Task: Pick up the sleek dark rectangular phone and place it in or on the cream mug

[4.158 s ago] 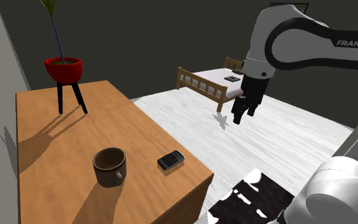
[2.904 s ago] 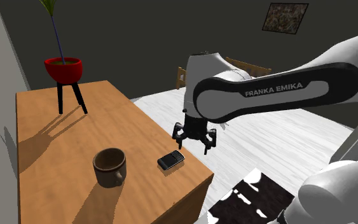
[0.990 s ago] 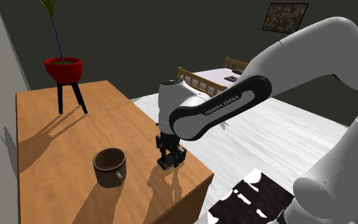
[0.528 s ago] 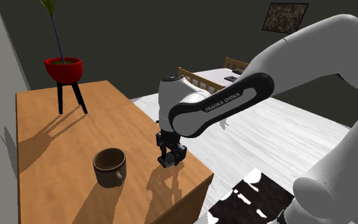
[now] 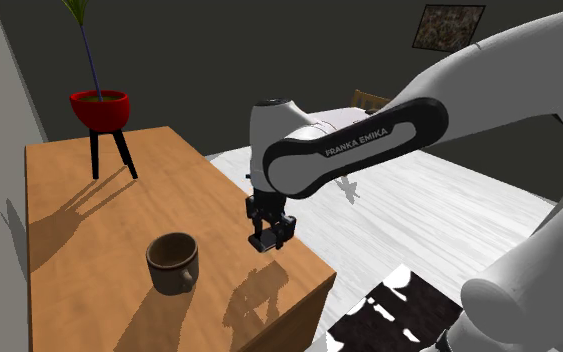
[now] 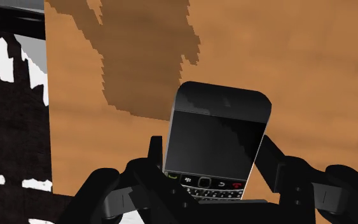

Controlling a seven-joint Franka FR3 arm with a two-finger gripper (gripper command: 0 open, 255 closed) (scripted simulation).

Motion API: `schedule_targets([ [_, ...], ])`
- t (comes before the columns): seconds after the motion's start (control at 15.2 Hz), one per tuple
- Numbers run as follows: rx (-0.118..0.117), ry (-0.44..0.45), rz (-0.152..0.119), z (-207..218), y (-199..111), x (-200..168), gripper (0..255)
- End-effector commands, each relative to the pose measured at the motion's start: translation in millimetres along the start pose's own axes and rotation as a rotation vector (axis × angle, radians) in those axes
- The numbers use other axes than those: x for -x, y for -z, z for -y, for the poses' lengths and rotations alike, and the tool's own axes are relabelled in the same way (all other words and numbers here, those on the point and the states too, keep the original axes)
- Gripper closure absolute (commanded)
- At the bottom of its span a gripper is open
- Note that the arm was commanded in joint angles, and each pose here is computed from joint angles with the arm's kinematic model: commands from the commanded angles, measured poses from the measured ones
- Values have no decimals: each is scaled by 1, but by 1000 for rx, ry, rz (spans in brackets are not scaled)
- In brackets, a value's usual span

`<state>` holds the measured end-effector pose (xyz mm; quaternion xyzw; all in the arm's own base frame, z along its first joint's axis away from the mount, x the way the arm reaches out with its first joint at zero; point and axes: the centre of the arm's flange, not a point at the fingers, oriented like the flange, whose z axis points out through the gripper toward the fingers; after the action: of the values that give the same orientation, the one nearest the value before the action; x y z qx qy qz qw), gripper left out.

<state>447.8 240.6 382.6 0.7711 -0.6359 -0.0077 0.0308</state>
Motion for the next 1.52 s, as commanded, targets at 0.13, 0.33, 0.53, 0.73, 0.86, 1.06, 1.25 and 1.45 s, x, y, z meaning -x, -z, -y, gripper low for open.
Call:
schedule_targets([
  [0.13, 0, 0, 0, -1, 22, -2, 255],
  [0.33, 0, 0, 0, -2, 38, -2, 255],
  [0.53, 0, 0, 0, -3, 53, -2, 255],
  [0.73, 0, 0, 0, -4, 69, -3, 255],
  [0.86, 0, 0, 0, -5, 80, -3, 255],
  [1.06, 0, 0, 0, -5, 96, -4, 255],
  [1.25, 0, 0, 0, -6, 111, -4, 255],
  [1.45, 0, 0, 0, -2, 122, 8, 255],
])
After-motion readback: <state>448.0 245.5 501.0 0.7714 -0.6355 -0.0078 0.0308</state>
